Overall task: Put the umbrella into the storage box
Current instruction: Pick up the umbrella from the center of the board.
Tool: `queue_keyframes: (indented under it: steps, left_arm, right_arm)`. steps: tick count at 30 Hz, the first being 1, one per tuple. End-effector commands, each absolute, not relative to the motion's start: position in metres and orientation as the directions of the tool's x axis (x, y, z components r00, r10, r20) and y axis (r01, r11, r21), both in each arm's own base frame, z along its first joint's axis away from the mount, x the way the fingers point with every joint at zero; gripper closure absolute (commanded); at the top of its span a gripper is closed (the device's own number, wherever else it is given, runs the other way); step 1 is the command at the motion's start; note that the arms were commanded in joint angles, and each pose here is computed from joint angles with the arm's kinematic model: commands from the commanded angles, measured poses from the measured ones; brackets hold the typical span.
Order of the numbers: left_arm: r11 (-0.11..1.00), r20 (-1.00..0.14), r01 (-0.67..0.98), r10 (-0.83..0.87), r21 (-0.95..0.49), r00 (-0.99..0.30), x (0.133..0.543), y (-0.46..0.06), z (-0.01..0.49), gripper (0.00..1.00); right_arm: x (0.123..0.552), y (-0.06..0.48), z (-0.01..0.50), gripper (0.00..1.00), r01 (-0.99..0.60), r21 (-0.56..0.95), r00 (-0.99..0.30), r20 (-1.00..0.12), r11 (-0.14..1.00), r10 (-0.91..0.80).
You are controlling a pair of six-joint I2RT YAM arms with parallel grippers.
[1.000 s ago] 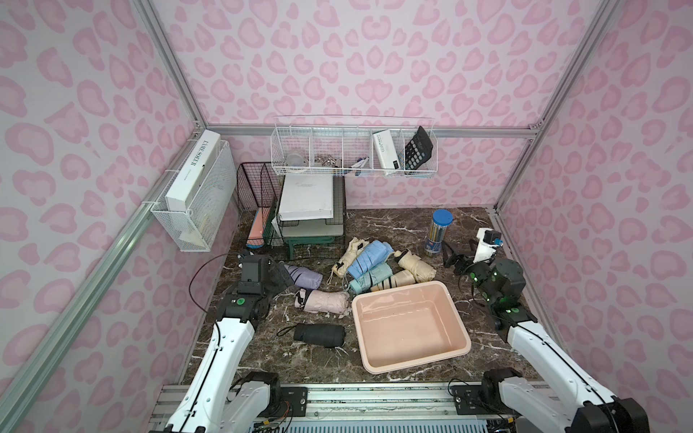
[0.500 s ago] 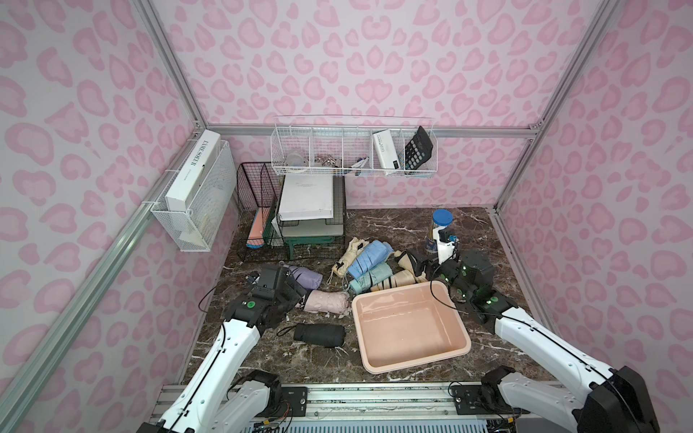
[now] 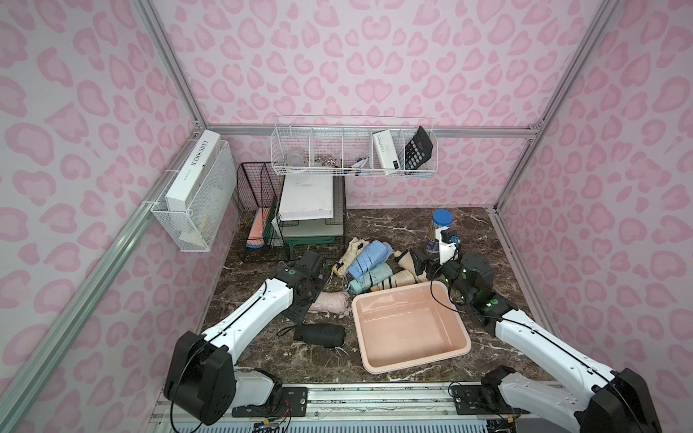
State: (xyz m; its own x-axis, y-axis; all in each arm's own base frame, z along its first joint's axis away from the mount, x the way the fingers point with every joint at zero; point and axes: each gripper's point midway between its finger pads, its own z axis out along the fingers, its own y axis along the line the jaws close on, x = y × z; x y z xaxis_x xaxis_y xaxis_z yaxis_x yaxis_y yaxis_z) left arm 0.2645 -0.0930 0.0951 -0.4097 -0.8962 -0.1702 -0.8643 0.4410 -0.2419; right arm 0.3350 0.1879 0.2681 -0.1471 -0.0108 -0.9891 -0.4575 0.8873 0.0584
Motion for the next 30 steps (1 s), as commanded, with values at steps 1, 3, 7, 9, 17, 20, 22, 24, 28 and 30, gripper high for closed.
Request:
queue_keyframes:
  steps: [1, 3, 7, 9, 17, 20, 22, 24, 28, 30]
  left_arm:
    - [0.413, -0.135, -0.865, -0.911, -0.285, -0.391, 0.284, -0.108, 0.087, 0.01]
    - [0.416, -0.125, -0.867, -0.909, -0.273, -0.397, 0.29, -0.114, 0.079, 0.02]
    - [0.404, -0.111, -0.879, -0.915, -0.253, -0.388, 0.297, -0.119, 0.063, 0.01]
    - [0.4, -0.114, -0.88, -0.917, -0.256, -0.383, 0.302, -0.121, 0.057, 0.02]
    - [0.383, -0.096, -0.905, -0.924, -0.184, -0.371, 0.297, -0.122, 0.034, 0.02]
    - [0.363, -0.113, -0.92, -0.93, -0.149, -0.349, 0.291, -0.115, 0.029, 0.09]
    - [0.361, -0.129, -0.924, -0.93, -0.127, -0.345, 0.288, -0.111, 0.028, 0.12]
    - [0.361, -0.142, -0.926, -0.928, -0.107, -0.345, 0.287, -0.108, 0.027, 0.14]
    - [0.36, -0.151, -0.929, -0.926, -0.087, -0.345, 0.284, -0.106, 0.023, 0.24]
    - [0.362, -0.151, -0.928, -0.926, -0.084, -0.347, 0.283, -0.105, 0.022, 0.29]
  right_arm:
    - [0.336, 0.188, 0.274, 0.04, -0.453, 0.053, -0.124, -0.992, 0.89, -0.004]
    - [0.337, 0.188, 0.272, 0.03, -0.452, 0.051, -0.128, -0.992, 0.891, -0.008]
    - [0.338, 0.184, 0.272, 0.03, -0.43, 0.046, -0.125, -0.992, 0.901, -0.008]
    - [0.338, 0.183, 0.273, 0.02, -0.426, 0.043, -0.119, -0.993, 0.904, -0.009]
    - [0.337, 0.181, 0.264, 0.03, -0.421, 0.044, -0.133, -0.991, 0.906, -0.013]
    - [0.336, 0.18, 0.263, 0.03, -0.419, 0.047, -0.133, -0.991, 0.907, -0.011]
    - [0.336, 0.18, 0.263, 0.03, -0.421, 0.048, -0.135, -0.991, 0.906, -0.01]
    - [0.335, 0.181, 0.263, 0.03, -0.425, 0.052, -0.138, -0.99, 0.904, -0.008]
    - [0.334, 0.182, 0.262, 0.03, -0.429, 0.054, -0.143, -0.99, 0.902, -0.009]
    - [0.334, 0.181, 0.262, 0.03, -0.428, 0.054, -0.144, -0.99, 0.902, -0.008]
